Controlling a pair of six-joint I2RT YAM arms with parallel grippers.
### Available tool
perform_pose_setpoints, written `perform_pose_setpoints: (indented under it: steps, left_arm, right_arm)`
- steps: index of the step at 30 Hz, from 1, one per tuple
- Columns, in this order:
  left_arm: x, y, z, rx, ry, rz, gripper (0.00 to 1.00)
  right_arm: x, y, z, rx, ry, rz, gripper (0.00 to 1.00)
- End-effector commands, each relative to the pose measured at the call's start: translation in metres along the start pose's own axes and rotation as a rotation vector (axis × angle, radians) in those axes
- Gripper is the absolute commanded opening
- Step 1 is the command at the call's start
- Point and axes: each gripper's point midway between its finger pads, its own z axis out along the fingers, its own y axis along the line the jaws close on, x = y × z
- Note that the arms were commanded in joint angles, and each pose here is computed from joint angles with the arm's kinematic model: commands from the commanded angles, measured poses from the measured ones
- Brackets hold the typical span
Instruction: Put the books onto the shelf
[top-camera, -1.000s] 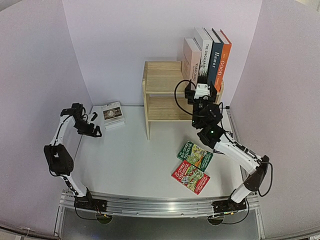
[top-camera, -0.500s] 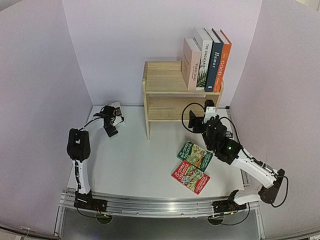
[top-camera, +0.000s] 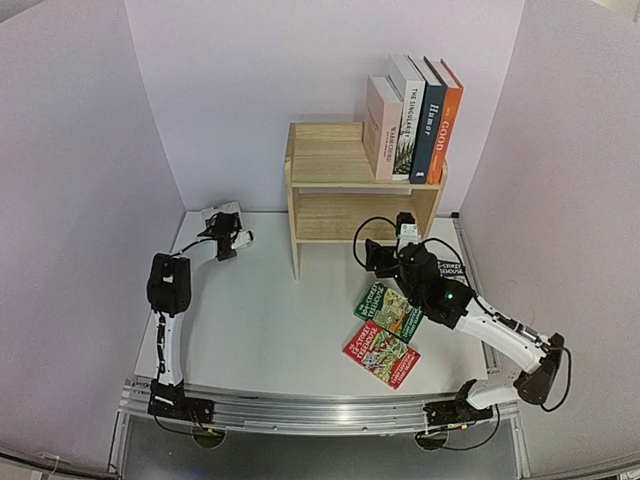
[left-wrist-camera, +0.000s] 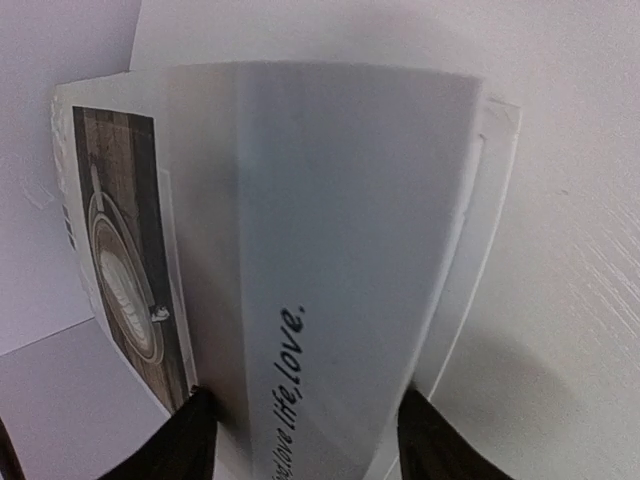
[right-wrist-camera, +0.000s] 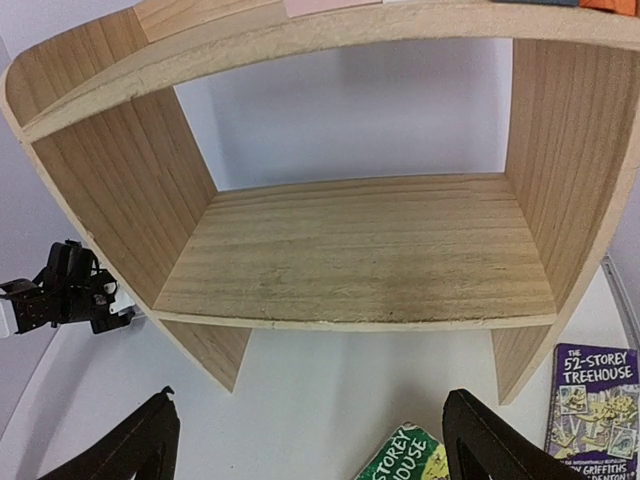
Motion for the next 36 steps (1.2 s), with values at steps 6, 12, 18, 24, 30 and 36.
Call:
perform_pose_setpoints:
  steps: [6, 12, 18, 24, 30, 36]
  left_arm:
    - [0.0, -0.001, -0.006, 0.025, -0.034, 0.023, 0.0]
    - [0.012, 0.017, -0.037, 0.046, -0.055, -0.058, 0.0]
    - [0.032, -0.011, -0.097, 0.148, -0.077, -0.041, 0.0]
    - [0.076, -0.109, -0.193, 0.486, -0.072, 0.015, 0.0]
    - [0.108, -0.23, -0.271, 0.691, -0.087, 0.153, 0.0]
    - [0.099, -0.29, -0.303, 0.694, -0.088, 0.211, 0.0]
  right_arm:
    - [0.029, 0.019, 0.01, -0.079, 0.102, 0.058, 0.88]
    - [0.03, 0.029, 0.013, -0.115, 0.124, 0.039, 0.88]
    - [0.066, 0.056, 0.022, -0.195, 0.259, 0.045, 0.88]
    - [0.123, 0.098, 0.026, -0.257, 0.45, 0.073, 0.88]
    - [0.178, 0.151, 0.043, -0.316, 0.599, 0.108, 0.86]
    - [0.225, 0.198, 0.059, -0.396, 0.76, 0.189, 0.83]
